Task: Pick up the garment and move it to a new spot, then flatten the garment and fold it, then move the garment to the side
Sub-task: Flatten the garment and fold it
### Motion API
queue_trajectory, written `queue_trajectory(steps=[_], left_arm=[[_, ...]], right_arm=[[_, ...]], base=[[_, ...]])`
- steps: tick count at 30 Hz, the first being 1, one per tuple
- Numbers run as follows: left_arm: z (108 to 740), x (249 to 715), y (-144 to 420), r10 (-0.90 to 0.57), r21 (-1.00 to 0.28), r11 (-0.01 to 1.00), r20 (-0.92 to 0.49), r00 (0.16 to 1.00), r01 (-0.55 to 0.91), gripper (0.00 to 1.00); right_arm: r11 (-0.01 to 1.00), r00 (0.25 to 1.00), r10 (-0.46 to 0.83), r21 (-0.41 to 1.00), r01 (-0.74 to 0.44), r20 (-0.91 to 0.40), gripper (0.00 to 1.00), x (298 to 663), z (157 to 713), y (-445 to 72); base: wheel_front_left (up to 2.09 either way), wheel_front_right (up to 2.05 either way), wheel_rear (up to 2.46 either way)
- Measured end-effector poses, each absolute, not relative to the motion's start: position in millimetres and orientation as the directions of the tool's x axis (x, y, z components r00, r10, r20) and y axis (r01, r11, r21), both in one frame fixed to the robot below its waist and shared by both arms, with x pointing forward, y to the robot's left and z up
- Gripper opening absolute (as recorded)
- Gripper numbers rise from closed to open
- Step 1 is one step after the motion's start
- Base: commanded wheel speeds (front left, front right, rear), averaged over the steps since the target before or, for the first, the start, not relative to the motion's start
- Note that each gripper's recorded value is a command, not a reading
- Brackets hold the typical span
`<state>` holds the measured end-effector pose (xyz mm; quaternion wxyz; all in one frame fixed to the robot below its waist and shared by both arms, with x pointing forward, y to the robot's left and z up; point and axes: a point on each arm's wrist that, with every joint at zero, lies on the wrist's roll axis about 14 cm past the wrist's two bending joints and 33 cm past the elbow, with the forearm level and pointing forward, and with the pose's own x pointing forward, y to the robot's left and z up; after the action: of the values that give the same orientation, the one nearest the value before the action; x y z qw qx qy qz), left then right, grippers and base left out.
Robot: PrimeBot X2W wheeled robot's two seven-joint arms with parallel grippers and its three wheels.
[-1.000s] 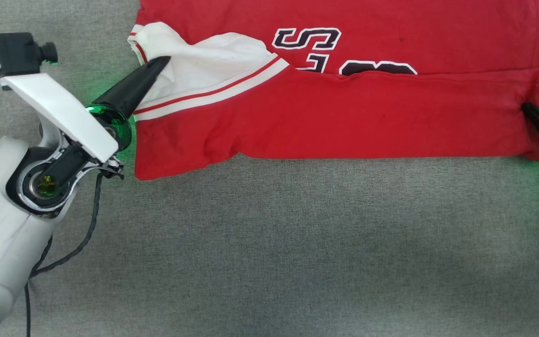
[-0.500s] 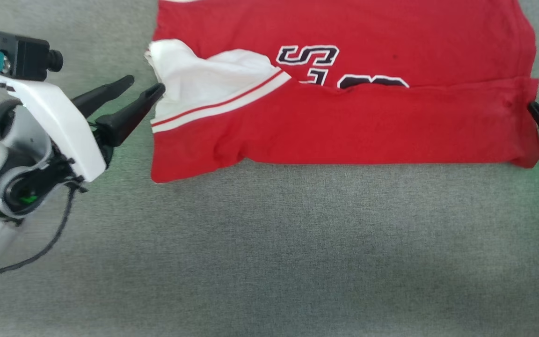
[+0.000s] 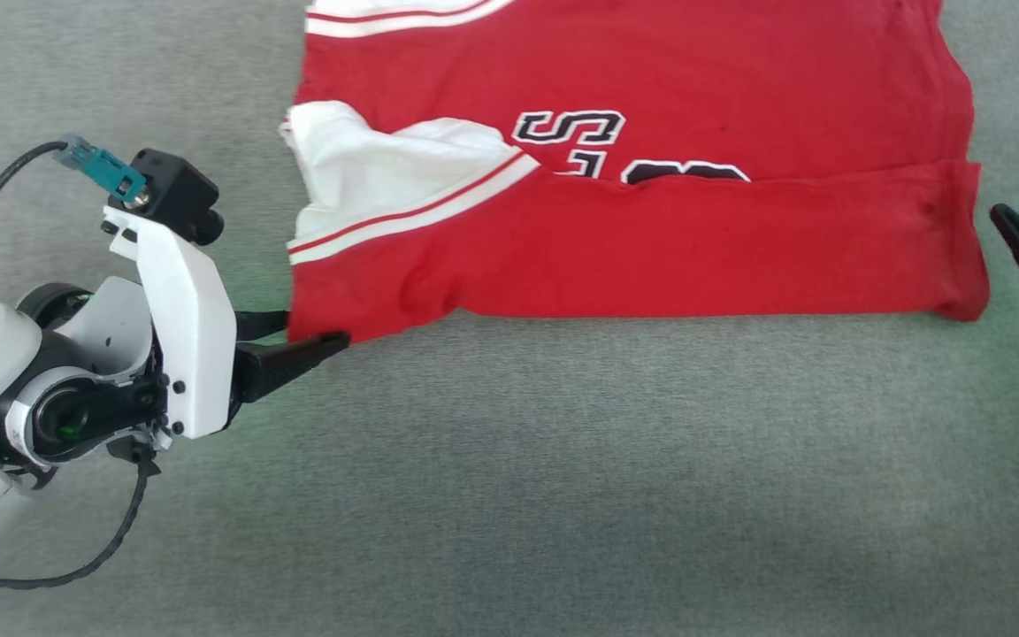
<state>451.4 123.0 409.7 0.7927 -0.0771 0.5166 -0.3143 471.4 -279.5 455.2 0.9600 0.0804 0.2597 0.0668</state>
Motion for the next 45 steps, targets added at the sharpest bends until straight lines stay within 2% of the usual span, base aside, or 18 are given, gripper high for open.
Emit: queue_trajectory(steps=[8,9,10,11,12,13,14,18,28,32,36,41,42,44,45], left_arm=[[375,461,115,-0.574,-0.486,0.800,-0.792,0.210,0.353,1.00],[372,462,113,-0.580,-0.499,0.797,-0.788,0.203,0.341,0.89],[370,463,111,-0.588,-0.512,0.793,-0.785,0.194,0.332,0.71],[368,463,110,-0.593,-0.521,0.789,-0.784,0.183,0.325,0.48],[366,463,109,-0.595,-0.526,0.787,-0.785,0.172,0.323,0.33],[365,463,108,-0.600,-0.531,0.782,-0.784,0.162,0.325,0.07],[364,463,108,-0.604,-0.536,0.779,-0.782,0.157,0.326,0.00],[363,463,102,-0.624,-0.561,0.765,-0.768,0.147,0.317,0.00],[364,464,99,-0.647,-0.578,0.748,-0.745,0.165,0.326,0.00],[364,465,97,-0.655,-0.582,0.741,-0.736,0.172,0.334,0.00],[362,465,97,-0.662,-0.588,0.737,-0.727,0.180,0.333,0.00],[360,466,98,-0.671,-0.598,0.732,-0.716,0.192,0.326,0.00],[360,466,98,-0.671,-0.599,0.733,-0.716,0.194,0.324,0.00],[359,466,99,-0.673,-0.601,0.731,-0.713,0.198,0.322,0.00],[359,466,98,-0.675,-0.603,0.730,-0.710,0.200,0.322,0.00]], right_arm=[[0.983,0.850,0.137,0.177,-0.053,-0.509,1.00,462,449,-290],[0.984,0.849,0.132,0.174,-0.048,-0.511,1.00,461,449,-292],[0.984,0.849,0.127,0.171,-0.044,-0.513,1.00,460,449,-293],[0.985,0.847,0.122,0.169,-0.038,-0.518,1.00,458,448,-295],[0.986,0.847,0.117,0.165,-0.035,-0.519,1.00,457,448,-297],[0.986,0.847,0.113,0.163,-0.031,-0.519,1.00,456,448,-298],[0.987,0.846,0.110,0.160,-0.029,-0.521,1.00,456,449,-300],[0.990,0.817,0.111,0.138,-0.040,-0.565,1.00,448,442,-300],[0.980,0.577,0.176,0.087,-0.179,-0.798,1.00,419,406,-282],[0.973,0.547,0.193,0.085,-0.216,-0.814,1.00,434,403,-273],[0.968,0.479,0.184,0.074,-0.238,-0.858,1.00,438,386,-269],[0.969,0.463,0.183,0.081,-0.232,-0.867,1.00,453,376,-266],[0.969,0.451,0.183,0.082,-0.235,-0.874,0.83,454,373,-265],[0.967,0.434,0.183,0.080,-0.244,-0.882,0.13,456,370,-264],[0.966,0.425,0.182,0.080,-0.247,-0.887,0.00,456,368,-263]], base=[[0.00,0.00,0.00],[0.00,0.00,0.00],[0.00,0.00,0.00],[0.00,0.00,0.00],[0.00,0.00,0.00],[0.00,0.00,0.00],[0.00,0.00,0.00],[0.00,0.00,0.00],[0.00,0.00,0.00],[0.00,0.00,0.00],[0.00,0.00,0.00],[0.00,0.00,0.00],[0.00,0.00,0.00],[0.00,0.00,0.00],[0.00,0.00,0.00]])
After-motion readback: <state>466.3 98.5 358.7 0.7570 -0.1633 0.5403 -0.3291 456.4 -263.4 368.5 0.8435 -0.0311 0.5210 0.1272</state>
